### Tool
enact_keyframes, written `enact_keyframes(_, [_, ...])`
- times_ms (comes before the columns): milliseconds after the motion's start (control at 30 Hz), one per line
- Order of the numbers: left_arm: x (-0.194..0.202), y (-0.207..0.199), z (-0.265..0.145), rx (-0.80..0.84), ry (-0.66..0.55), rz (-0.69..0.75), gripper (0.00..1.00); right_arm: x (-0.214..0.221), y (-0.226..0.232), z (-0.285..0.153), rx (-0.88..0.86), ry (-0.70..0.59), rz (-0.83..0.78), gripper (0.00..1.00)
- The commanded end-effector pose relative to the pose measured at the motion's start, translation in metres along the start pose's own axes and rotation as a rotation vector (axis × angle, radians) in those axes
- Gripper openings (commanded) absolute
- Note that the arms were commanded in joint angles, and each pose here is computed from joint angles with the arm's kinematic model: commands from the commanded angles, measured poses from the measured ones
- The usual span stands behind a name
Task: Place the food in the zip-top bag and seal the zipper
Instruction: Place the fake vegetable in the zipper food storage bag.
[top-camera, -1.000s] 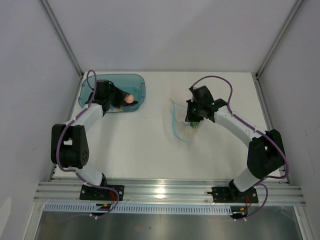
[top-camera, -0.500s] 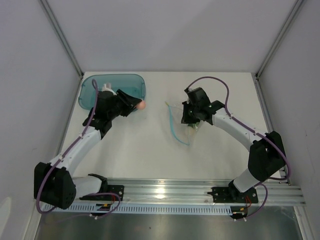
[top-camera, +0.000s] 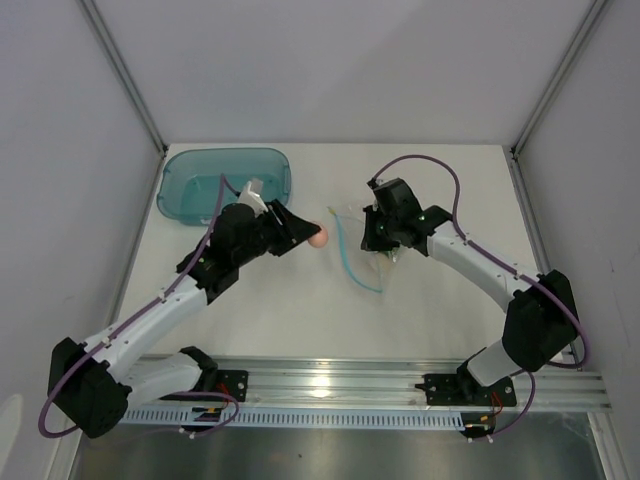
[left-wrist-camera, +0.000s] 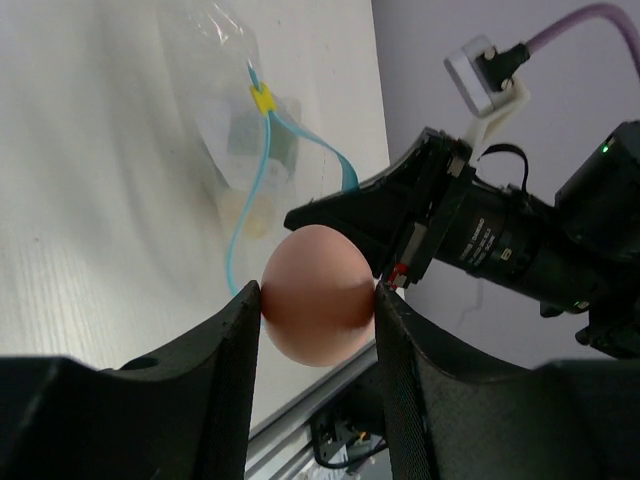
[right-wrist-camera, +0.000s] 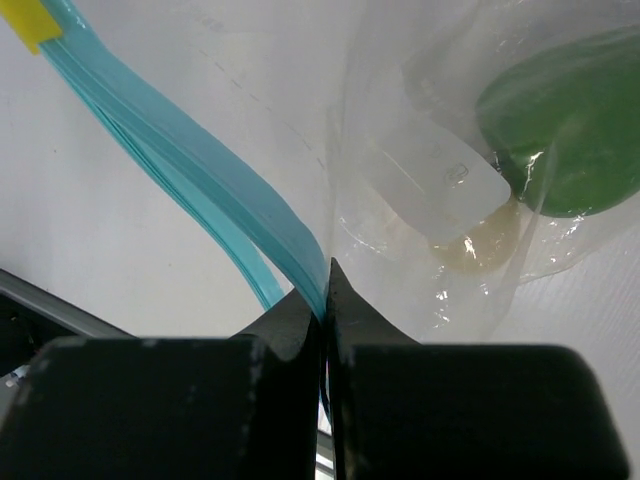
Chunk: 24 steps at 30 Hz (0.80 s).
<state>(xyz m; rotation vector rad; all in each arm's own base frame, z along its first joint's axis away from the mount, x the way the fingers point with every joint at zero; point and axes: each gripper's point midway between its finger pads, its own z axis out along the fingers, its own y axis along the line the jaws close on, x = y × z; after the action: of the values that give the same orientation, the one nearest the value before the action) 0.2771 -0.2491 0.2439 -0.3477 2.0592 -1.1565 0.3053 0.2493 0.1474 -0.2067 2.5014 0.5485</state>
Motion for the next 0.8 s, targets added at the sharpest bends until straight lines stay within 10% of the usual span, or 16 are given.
enact_keyframes(0, [0.006, -0.021, 0.000, 0.056, 0.002, 0.057, 0.01, -0.011, 0.012, -0.021, -0.028, -0.064, -0.002, 0.00])
enact_keyframes(767, [0.035, -0.025, 0.039, 0.040, 0.063, 0.118, 0.01, -0.027, 0.027, -0.055, -0.067, -0.121, 0.009, 0.00])
